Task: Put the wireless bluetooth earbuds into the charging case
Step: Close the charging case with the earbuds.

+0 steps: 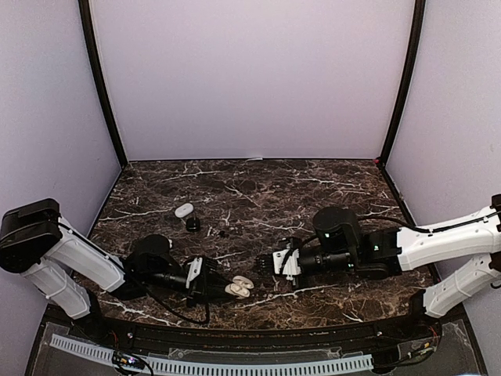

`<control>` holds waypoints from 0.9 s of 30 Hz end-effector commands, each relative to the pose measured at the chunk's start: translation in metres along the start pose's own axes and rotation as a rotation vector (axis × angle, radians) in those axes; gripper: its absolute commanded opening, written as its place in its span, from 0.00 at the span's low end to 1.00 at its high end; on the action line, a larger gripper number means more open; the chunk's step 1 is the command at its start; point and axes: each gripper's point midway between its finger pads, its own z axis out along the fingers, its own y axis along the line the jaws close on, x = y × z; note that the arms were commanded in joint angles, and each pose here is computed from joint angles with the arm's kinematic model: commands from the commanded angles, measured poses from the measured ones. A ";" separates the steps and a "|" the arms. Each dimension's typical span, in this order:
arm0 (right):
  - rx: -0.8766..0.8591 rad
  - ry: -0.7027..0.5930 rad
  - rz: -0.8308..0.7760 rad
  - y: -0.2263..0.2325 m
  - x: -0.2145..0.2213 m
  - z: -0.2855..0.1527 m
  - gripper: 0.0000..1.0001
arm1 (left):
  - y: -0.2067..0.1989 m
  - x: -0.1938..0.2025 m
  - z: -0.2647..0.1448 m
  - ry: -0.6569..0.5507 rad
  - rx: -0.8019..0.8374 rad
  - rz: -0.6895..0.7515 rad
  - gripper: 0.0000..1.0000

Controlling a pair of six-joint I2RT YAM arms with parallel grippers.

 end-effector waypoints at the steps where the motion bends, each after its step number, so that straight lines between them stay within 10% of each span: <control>1: 0.194 -0.129 0.291 -0.038 -0.013 0.001 0.00 | 0.022 -0.027 -0.013 -0.083 -0.172 0.117 0.13; 13: 0.026 0.000 0.733 -0.043 0.036 0.055 0.00 | 0.011 -0.042 -0.022 -0.167 -0.152 0.146 0.13; 27: -0.191 -0.181 0.583 -0.015 -0.014 0.038 0.00 | 0.015 -0.039 -0.017 -0.135 -0.144 0.095 0.13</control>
